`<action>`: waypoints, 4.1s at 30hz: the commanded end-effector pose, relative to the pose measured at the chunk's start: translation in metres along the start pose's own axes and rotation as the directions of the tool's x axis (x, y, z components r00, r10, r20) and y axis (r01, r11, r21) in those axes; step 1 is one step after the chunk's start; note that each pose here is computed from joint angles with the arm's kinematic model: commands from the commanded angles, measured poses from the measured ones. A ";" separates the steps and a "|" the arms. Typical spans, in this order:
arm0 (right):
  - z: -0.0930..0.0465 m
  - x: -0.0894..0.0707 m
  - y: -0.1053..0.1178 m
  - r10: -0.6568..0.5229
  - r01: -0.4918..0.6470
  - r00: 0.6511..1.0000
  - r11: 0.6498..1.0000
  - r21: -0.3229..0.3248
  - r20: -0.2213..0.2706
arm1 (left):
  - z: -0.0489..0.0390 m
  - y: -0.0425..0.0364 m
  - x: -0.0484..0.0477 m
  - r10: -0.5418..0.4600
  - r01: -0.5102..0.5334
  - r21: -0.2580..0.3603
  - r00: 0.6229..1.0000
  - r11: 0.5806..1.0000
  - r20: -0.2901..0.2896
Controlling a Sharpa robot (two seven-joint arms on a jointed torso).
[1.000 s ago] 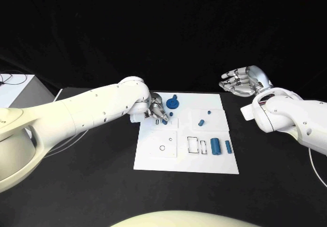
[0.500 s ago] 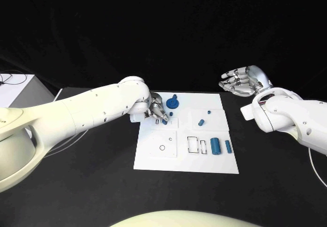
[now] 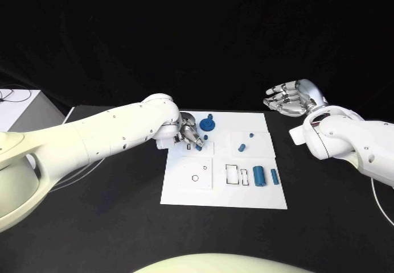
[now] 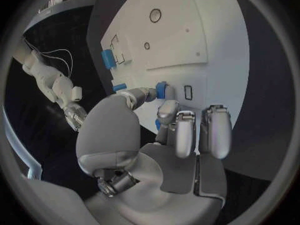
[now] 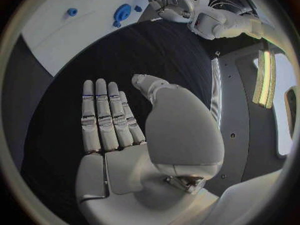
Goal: Assemble the parts on the task board
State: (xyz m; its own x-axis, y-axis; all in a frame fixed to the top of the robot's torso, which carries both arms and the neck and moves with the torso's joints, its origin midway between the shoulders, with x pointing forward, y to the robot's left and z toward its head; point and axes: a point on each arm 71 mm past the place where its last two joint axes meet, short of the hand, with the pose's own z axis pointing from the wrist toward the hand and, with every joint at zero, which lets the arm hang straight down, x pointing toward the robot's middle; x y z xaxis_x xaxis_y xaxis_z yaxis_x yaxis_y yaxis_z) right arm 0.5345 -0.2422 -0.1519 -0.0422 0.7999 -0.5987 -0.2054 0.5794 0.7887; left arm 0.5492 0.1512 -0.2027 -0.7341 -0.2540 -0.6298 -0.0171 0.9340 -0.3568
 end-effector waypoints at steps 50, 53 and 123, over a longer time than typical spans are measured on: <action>-0.001 0.002 -0.001 0.001 -0.001 1.000 1.000 -0.015 -0.014 | 0.0011 0.0017 0.0032 0.000 -0.001 0.004 0.998 1.000 0.063; -0.001 0.002 -0.001 0.003 -0.003 1.000 1.000 -0.016 -0.017 | 0.0012 0.0024 0.0038 0.004 -0.004 0.002 0.998 1.000 0.057; -0.002 0.002 -0.001 0.004 -0.004 1.000 1.000 -0.015 -0.017 | 0.0024 0.0022 0.0052 0.059 -0.059 -0.016 0.998 0.998 0.003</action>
State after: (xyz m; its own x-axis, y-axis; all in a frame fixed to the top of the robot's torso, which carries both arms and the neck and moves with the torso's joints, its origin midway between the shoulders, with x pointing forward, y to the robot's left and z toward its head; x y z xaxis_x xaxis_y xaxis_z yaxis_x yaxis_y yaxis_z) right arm 0.5335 -0.2428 -0.1545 -0.0483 0.8010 -0.5967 -0.2054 0.5767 0.7907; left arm 0.5486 0.1534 -0.2059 -0.7130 -0.2344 -0.6608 -0.0042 0.9439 -0.3302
